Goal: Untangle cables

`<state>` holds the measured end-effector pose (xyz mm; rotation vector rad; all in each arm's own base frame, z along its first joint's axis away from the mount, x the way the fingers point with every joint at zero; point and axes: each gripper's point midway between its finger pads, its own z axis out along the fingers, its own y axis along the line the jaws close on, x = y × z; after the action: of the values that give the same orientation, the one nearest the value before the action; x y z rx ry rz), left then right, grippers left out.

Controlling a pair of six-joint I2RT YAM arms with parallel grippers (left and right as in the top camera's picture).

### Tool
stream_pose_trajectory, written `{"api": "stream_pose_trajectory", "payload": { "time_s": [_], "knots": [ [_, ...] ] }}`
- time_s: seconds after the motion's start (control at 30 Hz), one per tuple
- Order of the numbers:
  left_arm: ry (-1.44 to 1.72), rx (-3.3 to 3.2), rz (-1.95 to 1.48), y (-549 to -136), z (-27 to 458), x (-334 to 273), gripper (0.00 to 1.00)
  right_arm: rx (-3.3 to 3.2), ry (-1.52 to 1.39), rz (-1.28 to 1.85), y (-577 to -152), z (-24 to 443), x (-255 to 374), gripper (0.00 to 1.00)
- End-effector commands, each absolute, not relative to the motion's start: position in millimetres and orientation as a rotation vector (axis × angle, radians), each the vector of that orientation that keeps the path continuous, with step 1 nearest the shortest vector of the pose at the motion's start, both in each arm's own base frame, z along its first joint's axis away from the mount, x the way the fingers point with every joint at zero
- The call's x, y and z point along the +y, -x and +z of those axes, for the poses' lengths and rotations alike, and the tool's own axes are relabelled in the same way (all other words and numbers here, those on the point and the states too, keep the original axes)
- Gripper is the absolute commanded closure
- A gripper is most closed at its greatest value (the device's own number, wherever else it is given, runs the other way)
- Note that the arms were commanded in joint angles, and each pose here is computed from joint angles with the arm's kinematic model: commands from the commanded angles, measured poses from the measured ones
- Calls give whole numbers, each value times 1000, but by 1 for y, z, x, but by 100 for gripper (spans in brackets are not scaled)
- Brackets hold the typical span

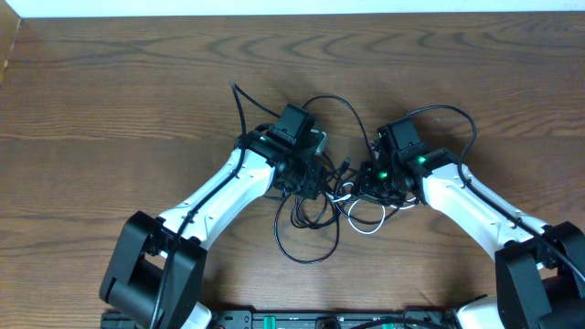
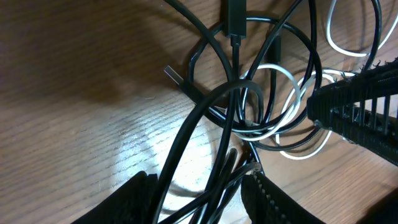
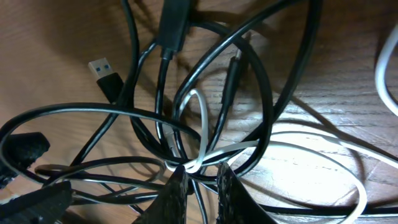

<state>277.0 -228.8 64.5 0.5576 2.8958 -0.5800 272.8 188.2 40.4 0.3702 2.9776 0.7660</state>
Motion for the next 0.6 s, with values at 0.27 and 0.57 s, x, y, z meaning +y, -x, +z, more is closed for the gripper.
{"api": "stream_pose_trajectory", "payload": {
  "time_s": [0.27, 0.57],
  "knots": [
    [-549, 2913, -572, -274, 61, -226, 51, 2979, -429, 710, -270, 36, 190, 90],
    [-549, 2914, -571, -274, 61, -226, 51, 2968, -462, 634, -270, 33, 189, 92]
  ]
}}
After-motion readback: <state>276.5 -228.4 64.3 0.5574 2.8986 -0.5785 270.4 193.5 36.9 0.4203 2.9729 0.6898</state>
